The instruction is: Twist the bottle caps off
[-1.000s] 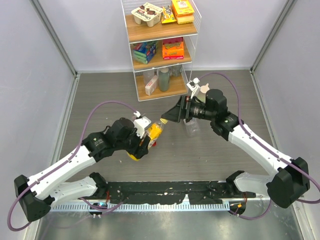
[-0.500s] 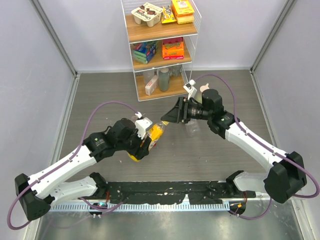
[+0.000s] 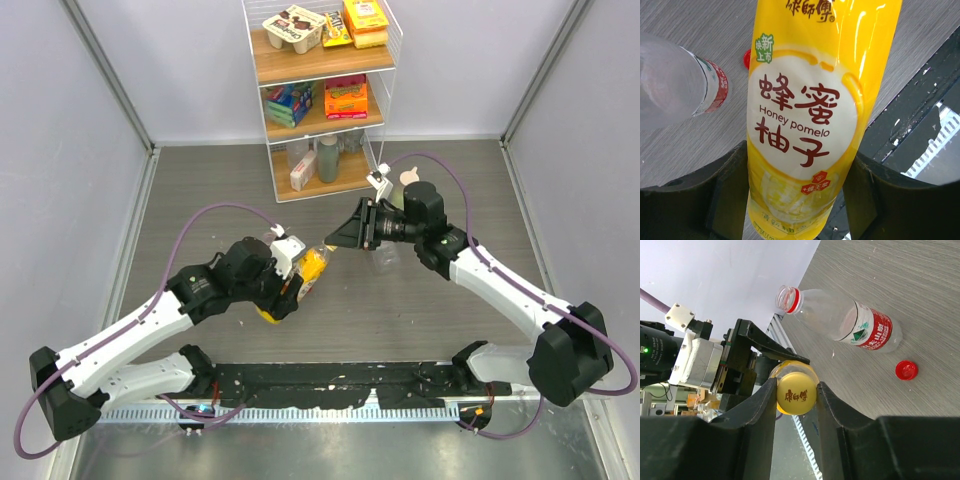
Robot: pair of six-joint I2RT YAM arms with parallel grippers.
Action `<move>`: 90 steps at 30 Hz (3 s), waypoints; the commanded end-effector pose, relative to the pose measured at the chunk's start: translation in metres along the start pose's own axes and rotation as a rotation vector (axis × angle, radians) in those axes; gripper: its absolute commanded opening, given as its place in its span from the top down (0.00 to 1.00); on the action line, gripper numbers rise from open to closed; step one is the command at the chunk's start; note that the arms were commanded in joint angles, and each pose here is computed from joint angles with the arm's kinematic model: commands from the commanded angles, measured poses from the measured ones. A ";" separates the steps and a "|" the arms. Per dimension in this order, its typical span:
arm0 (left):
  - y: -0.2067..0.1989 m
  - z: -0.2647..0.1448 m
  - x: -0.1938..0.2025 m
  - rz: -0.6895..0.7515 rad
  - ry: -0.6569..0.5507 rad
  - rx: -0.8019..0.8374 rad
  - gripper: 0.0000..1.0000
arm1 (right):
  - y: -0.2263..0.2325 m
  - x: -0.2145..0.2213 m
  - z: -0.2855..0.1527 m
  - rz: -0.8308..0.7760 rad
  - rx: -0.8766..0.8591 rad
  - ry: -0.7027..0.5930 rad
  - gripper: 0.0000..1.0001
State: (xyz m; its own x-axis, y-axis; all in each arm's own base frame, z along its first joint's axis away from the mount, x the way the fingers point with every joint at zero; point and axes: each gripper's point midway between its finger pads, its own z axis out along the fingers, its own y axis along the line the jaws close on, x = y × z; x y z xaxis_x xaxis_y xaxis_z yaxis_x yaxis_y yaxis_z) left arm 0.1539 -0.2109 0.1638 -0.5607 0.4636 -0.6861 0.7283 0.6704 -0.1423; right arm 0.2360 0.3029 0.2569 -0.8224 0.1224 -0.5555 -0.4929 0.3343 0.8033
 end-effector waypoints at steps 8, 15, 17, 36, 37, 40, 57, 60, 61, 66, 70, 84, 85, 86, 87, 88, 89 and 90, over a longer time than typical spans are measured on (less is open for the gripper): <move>-0.015 -0.012 -0.019 0.025 -0.082 0.072 1.00 | 0.031 -0.006 -0.010 -0.137 -0.126 -0.029 0.98; -0.037 -0.028 -0.035 0.038 -0.160 0.192 1.00 | 0.059 -0.004 -0.025 -0.241 -0.243 -0.053 0.98; -0.044 -0.034 -0.042 0.038 -0.189 0.229 1.00 | 0.067 -0.003 -0.030 -0.265 -0.268 -0.056 0.98; -0.115 -0.085 -0.092 -0.026 -0.343 0.629 1.00 | 0.128 0.013 -0.081 -0.559 -0.444 -0.102 0.98; -0.121 -0.089 -0.093 -0.023 -0.348 0.665 1.00 | 0.132 0.014 -0.084 -0.578 -0.457 -0.108 0.99; -0.138 -0.103 -0.094 -0.008 -0.340 0.790 1.00 | 0.141 0.018 -0.092 -0.631 -0.501 -0.112 0.98; -0.163 -0.133 -0.084 0.083 -0.321 1.024 1.00 | 0.174 0.027 -0.121 -0.761 -0.598 -0.172 0.98; -0.154 -0.120 -0.077 0.078 -0.299 0.941 1.00 | 0.172 0.019 -0.118 -0.738 -0.556 -0.199 0.92; -0.150 -0.116 -0.076 0.078 -0.298 0.911 1.00 | 0.172 0.017 -0.118 -0.745 -0.548 -0.210 0.84; -0.132 -0.097 -0.065 0.077 -0.274 0.770 1.00 | 0.168 0.002 -0.115 -0.714 -0.469 -0.270 0.41; -0.121 -0.085 -0.056 0.071 -0.246 0.696 1.00 | 0.160 -0.008 -0.111 -0.693 -0.403 -0.305 0.29; -0.063 -0.043 -0.020 0.049 -0.110 0.346 1.00 | 0.124 -0.026 -0.085 -0.568 -0.268 -0.296 0.01; -0.057 -0.041 -0.019 0.047 -0.102 0.311 1.00 | 0.117 -0.030 -0.082 -0.540 -0.227 -0.307 0.01; -0.051 -0.037 -0.016 0.041 -0.091 0.276 1.00 | 0.109 -0.032 -0.077 -0.520 -0.199 -0.297 0.00; -0.043 -0.035 -0.014 0.034 -0.082 0.233 1.00 | 0.103 -0.035 -0.075 -0.497 -0.164 -0.299 0.00; -0.037 -0.034 -0.014 0.030 -0.081 0.196 1.00 | 0.092 -0.038 -0.069 -0.472 -0.126 -0.296 0.00; -0.031 -0.031 -0.013 0.029 -0.082 0.163 1.00 | 0.086 -0.038 -0.067 -0.449 -0.098 -0.283 0.00; -0.025 -0.029 -0.013 0.025 -0.088 0.127 1.00 | 0.074 -0.042 -0.061 -0.425 -0.055 -0.288 0.00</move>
State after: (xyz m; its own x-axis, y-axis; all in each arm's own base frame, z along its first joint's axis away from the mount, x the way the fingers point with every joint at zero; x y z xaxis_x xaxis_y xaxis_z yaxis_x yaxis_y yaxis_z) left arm 0.1055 -0.2343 0.2087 -0.5241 0.4171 -0.7425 0.8297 0.4466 -0.3348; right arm 0.1849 0.2666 0.3607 -0.4168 0.2217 -0.8815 -0.8571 0.2272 0.4624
